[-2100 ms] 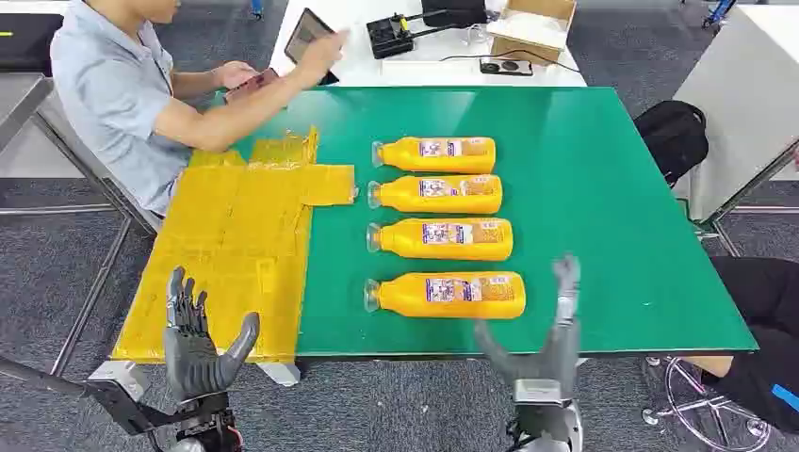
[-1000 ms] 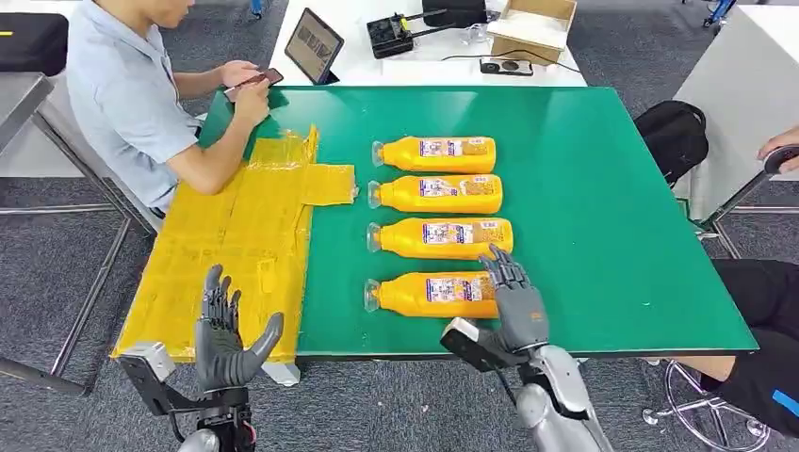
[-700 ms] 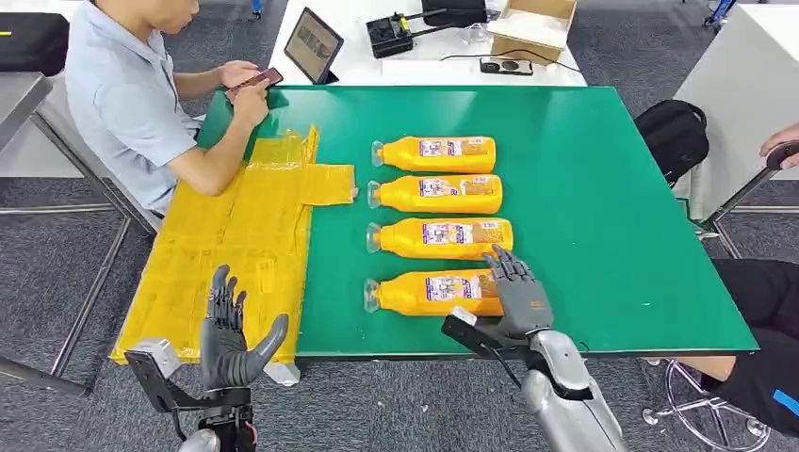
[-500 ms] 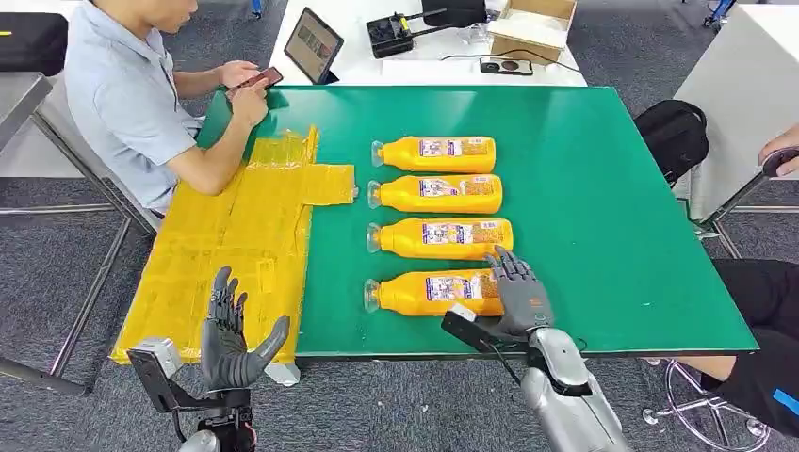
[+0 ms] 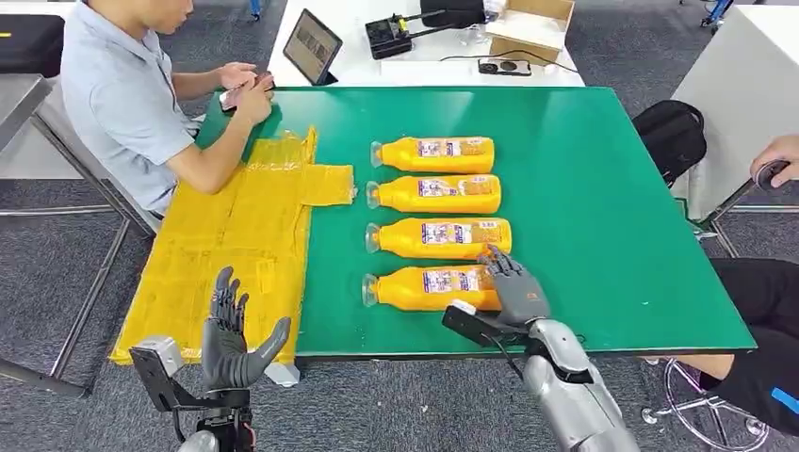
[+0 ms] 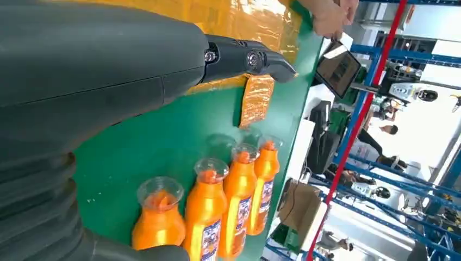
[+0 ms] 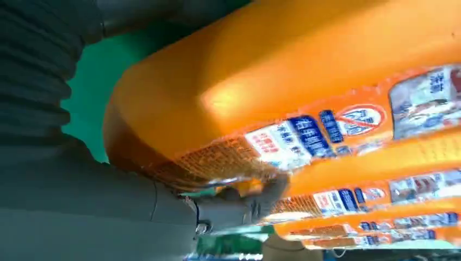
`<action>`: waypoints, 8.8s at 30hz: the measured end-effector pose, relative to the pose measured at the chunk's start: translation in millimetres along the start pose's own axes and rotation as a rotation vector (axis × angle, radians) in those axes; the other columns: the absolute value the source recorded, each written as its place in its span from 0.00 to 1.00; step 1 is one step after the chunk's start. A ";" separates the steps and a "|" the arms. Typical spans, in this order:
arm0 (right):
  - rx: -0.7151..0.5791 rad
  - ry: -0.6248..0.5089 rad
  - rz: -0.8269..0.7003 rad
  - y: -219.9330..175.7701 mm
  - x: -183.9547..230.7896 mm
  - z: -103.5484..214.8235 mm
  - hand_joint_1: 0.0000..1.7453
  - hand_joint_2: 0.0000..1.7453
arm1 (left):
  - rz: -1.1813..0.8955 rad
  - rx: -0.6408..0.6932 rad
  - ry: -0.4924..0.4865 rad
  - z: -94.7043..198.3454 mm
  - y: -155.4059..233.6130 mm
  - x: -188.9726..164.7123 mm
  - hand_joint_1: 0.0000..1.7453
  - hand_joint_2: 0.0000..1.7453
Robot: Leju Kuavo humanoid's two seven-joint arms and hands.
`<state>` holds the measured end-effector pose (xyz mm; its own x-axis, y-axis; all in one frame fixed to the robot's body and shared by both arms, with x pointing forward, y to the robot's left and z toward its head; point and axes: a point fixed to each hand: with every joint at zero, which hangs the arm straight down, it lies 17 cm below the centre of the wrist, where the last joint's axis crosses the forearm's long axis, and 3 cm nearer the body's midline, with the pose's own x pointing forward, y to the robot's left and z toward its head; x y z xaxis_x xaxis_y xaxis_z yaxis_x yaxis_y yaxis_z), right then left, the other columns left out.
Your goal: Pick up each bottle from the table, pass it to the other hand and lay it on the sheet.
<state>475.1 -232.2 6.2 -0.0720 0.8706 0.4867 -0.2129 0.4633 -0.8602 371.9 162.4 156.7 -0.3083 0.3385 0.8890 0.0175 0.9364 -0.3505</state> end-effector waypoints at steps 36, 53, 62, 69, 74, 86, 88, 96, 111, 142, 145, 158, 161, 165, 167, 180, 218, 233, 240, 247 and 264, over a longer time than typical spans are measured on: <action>-0.260 -0.314 -0.633 -20.0 96.5 47.4 1.00 1.00 | -0.027 -0.061 0.019 21.9 -21.2 -16.5 0.00 1.00; -0.423 -0.469 -0.791 -63.7 178.1 54.2 1.00 1.00 | 0.000 -0.348 0.038 40.6 -112.1 -21.4 0.00 1.00; -0.187 -0.593 -0.736 18.8 256.8 69.2 1.00 1.00 | 0.226 -0.380 0.099 33.3 -124.6 -13.2 0.00 1.00; -0.076 -0.620 -0.740 55.0 284.2 79.3 1.00 1.00 | 0.250 -0.325 0.049 25.8 -109.9 2.1 0.00 1.00; -0.042 -0.637 -0.736 62.6 293.2 80.9 1.00 1.00 | 0.256 -0.287 0.046 22.9 -101.5 3.1 0.00 1.00; 0.008 -0.652 -0.730 74.0 302.4 84.1 0.00 0.00 | 0.220 -0.238 -0.015 18.2 -90.6 13.4 1.00 1.00; 0.025 -0.651 -0.726 80.2 301.7 87.8 0.00 0.00 | 0.222 -0.232 -0.024 16.1 -88.5 16.6 1.00 1.00; 0.004 -0.561 -0.761 94.3 254.3 111.5 0.00 0.00 | 0.410 -0.268 0.000 13.4 -82.4 30.0 1.00 1.00; -0.121 -0.455 -0.663 66.7 157.6 130.8 0.00 0.00 | 0.397 -0.219 -0.021 4.5 -50.4 36.1 1.00 1.00; -0.303 -0.466 -0.719 -14.4 132.3 125.8 0.00 0.00 | -1.598 -0.202 -0.251 -131.4 80.1 -28.8 1.00 1.00; -0.301 -0.480 -0.730 -16.0 138.0 124.4 0.00 0.00 | -1.688 -0.270 -0.228 -138.8 88.4 -45.1 1.00 1.00; -0.312 -0.470 -0.754 -15.0 136.9 126.7 0.00 0.00 | -1.630 -0.521 0.134 -132.0 134.3 -116.7 0.09 1.00; -0.314 -0.460 -0.771 -14.2 133.9 127.8 0.00 0.00 | -1.528 -0.548 0.188 -129.1 137.6 -121.9 0.00 1.00; -0.314 -0.452 -0.785 -14.0 130.5 127.4 0.00 0.00 | -1.341 -0.603 0.258 -122.6 132.5 -127.5 0.00 1.00; -0.314 -0.449 -0.794 -14.1 129.2 126.6 0.00 0.00 | -1.267 -0.627 0.283 -120.7 129.6 -128.0 0.00 1.00; -0.314 -0.452 -0.799 -15.6 128.2 121.6 0.00 0.00 | -1.149 -0.673 0.318 -118.4 131.5 -122.5 0.00 1.00; -0.379 -0.186 0.074 -49.6 39.9 69.2 0.00 1.00 | -0.382 -0.086 -0.460 -45.1 4.7 99.7 0.00 1.00; -0.214 -0.003 0.137 -26.1 -31.6 43.4 0.00 1.00 | -0.449 -0.057 -0.486 -32.0 -0.3 104.5 0.00 1.00; -0.191 0.016 0.144 -26.3 -35.0 31.7 0.00 1.00 | -0.449 -0.083 -0.475 -31.7 -6.6 98.8 0.00 1.00; -0.171 0.025 0.124 -23.3 -34.0 19.4 0.00 1.00 | -0.434 -0.112 -0.458 -34.2 -11.1 91.5 0.00 1.00; 0.074 0.031 -0.066 16.0 -28.6 -4.5 1.00 1.00 | -0.202 -0.140 -0.344 -46.6 -15.1 79.6 0.00 1.00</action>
<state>478.1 -249.0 -22.1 -0.0257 0.8436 0.5363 -0.2877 0.5075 -0.8122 391.4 179.5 246.5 -0.6177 0.1188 0.7774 0.0464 0.9923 -0.1147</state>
